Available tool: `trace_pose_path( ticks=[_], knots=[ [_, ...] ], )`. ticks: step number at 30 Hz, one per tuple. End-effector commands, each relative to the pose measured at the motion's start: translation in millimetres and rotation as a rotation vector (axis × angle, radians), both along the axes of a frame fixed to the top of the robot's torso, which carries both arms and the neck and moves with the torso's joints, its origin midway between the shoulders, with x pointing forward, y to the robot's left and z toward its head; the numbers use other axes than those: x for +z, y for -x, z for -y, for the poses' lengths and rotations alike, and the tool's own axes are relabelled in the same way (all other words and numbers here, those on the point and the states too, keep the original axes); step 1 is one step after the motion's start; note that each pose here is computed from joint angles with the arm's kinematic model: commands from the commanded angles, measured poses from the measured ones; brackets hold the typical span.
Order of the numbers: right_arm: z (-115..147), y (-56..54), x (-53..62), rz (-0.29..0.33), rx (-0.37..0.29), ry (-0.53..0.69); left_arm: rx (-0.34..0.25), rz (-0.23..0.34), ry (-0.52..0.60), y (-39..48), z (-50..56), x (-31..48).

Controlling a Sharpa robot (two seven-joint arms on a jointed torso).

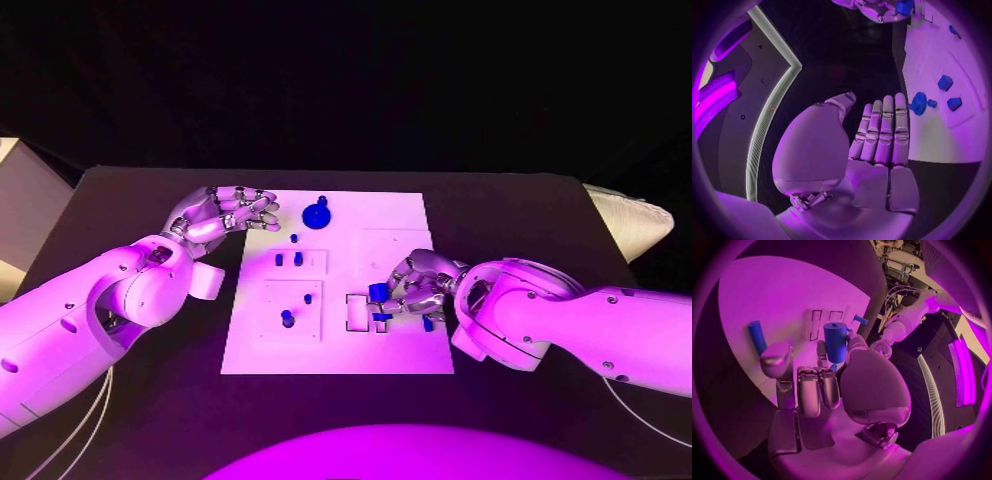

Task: Assemble the parts on the task board

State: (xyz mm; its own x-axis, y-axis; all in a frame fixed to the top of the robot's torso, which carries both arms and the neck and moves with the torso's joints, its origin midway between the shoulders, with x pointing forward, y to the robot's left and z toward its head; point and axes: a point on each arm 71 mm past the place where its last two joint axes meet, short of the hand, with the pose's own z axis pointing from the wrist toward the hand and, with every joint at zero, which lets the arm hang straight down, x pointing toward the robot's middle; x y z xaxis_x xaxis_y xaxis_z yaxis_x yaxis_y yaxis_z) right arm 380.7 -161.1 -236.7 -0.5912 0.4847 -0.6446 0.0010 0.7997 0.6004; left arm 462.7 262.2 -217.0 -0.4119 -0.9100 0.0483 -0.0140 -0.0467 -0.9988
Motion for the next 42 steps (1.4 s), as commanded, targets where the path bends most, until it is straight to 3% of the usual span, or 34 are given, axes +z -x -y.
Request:
trace_pose_path(
  ticks=[1, 19, 42],
  knots=[
    [-8.5, -0.2, -3.2, -0.034, 0.045, -0.003, -0.013, 0.000, 0.014, 0.6, 2.9, 0.7],
    [-28.4, -5.9, -12.8, -0.017, 0.116, 0.085, -0.011, 0.001, 0.013, 0.9, 2.4, 1.0],
    [-29.2, -8.9, -13.4, 0.038, 0.108, 0.110, -0.011, -0.002, 0.011, 1.0, 1.6, 0.6]
  ],
)
